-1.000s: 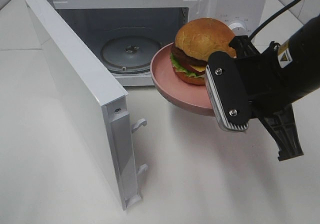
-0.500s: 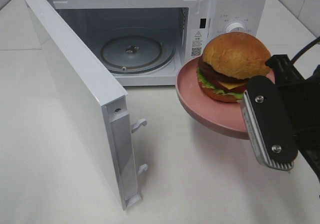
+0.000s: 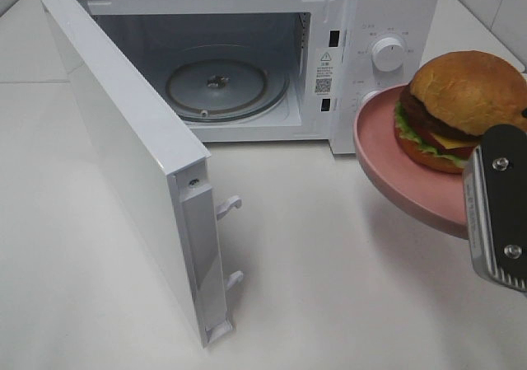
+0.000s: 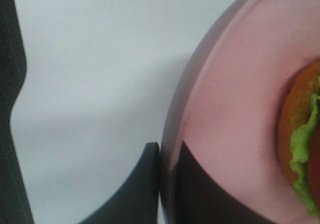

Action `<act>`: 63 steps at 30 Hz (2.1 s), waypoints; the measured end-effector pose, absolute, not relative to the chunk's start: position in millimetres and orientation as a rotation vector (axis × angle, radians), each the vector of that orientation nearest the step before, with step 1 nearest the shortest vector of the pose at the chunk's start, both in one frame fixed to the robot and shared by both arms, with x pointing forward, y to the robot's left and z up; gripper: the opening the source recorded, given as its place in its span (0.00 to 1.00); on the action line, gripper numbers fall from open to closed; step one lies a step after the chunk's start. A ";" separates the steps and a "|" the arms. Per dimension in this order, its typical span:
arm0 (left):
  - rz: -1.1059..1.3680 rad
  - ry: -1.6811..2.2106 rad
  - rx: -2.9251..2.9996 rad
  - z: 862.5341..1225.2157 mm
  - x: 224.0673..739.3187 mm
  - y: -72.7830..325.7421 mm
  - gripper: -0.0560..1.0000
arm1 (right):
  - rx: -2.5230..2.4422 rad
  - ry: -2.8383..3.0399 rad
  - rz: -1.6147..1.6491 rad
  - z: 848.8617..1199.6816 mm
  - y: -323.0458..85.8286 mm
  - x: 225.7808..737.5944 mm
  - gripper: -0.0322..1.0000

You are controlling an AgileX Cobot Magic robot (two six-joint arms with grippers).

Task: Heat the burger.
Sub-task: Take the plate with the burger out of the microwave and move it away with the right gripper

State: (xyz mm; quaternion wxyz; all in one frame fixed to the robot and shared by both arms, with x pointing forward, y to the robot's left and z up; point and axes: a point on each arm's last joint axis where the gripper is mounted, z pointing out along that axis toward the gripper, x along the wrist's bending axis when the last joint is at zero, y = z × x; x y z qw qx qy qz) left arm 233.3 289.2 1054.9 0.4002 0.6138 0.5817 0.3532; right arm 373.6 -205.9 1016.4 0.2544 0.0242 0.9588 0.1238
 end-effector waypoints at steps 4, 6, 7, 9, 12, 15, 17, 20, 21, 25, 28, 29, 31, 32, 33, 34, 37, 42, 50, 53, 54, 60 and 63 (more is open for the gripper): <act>0.894 1.471 1.553 1054.9 233.3 289.2 0.99 | 0.256 2.592 0.315 1010.2 -216.1 372.3 0.08; 0.894 1.471 1.553 1054.9 233.3 289.2 0.99 | 0.305 2.589 0.306 1008.6 -219.2 373.2 0.08; 0.894 1.471 1.553 1054.9 233.3 289.2 0.99 | 0.423 2.577 0.282 1004.5 -226.6 374.9 0.08; 0.894 1.471 1.553 1054.9 233.3 289.2 0.99 | 0.524 2.567 0.251 1001.1 -233.5 375.9 0.08; 0.894 1.471 1.553 1054.9 233.3 289.2 0.99 | 0.636 2.536 0.240 1000.0 -239.5 378.0 0.08; 0.894 1.471 1.553 1054.9 233.3 289.2 0.99 | 0.787 2.483 0.237 1000.5 -247.8 381.8 0.08; 0.894 1.471 1.553 1054.9 233.3 289.2 0.99 | 0.918 2.433 0.215 999.7 -257.6 386.0 0.08; 0.894 1.471 1.553 1054.9 233.3 289.2 0.99 | 1.080 2.367 0.147 995.2 -271.0 393.5 0.08; 0.894 1.471 1.553 1054.9 233.3 289.2 0.99 | 1.080 2.367 0.147 995.2 -271.0 393.5 0.08; 0.894 1.471 1.553 1054.9 233.3 289.2 0.99 | 1.219 2.301 0.069 989.4 -284.7 400.7 0.08; 0.894 1.471 1.553 1054.9 233.3 289.2 0.99 | 1.292 2.278 0.005 983.0 -293.2 405.8 0.08; 0.894 1.471 1.553 1054.9 233.3 289.2 0.99 | 1.344 2.266 -0.030 978.0 -298.7 409.0 0.08; 0.894 1.471 1.553 1054.9 233.3 289.2 0.99 | 1.369 2.264 -0.046 974.9 -301.2 410.9 0.08; 0.894 1.471 1.553 1054.9 233.3 289.2 0.99 | 1.419 2.255 -0.076 969.5 -306.0 413.8 0.08; 0.894 1.471 1.553 1054.9 233.3 289.2 0.99 | 1.419 2.255 -0.076 969.5 -306.0 413.8 0.08; 0.894 1.471 1.553 1054.9 233.3 289.2 0.99 | 1.443 2.254 -0.088 966.5 -308.4 415.4 0.08; 0.894 1.471 1.553 1054.9 233.3 289.2 0.99 | 1.511 2.233 -0.100 958.5 -315.5 420.6 0.08; 0.894 1.471 1.553 1054.9 233.3 289.2 0.99 | 1.572 2.194 -0.065 948.7 -325.7 431.8 0.08; 0.894 1.471 1.553 1054.9 233.3 289.2 0.99 | 1.636 2.153 -0.022 933.6 -330.0 460.5 0.08; 0.894 1.471 1.553 1054.9 233.3 289.2 0.99 | 1.658 2.160 -0.002 922.9 -328.5 469.9 0.08; 0.894 1.471 1.553 1054.9 233.3 289.2 0.99 | 1.673 2.169 0.003 915.5 -327.7 474.8 0.08; 0.894 1.471 1.553 1054.9 233.3 289.2 0.99 | 1.706 2.170 0.024 904.5 -326.2 484.9 0.08; 0.894 1.471 1.553 1054.9 233.3 289.2 0.99 | 1.730 2.169 0.033 899.2 -325.5 492.1 0.09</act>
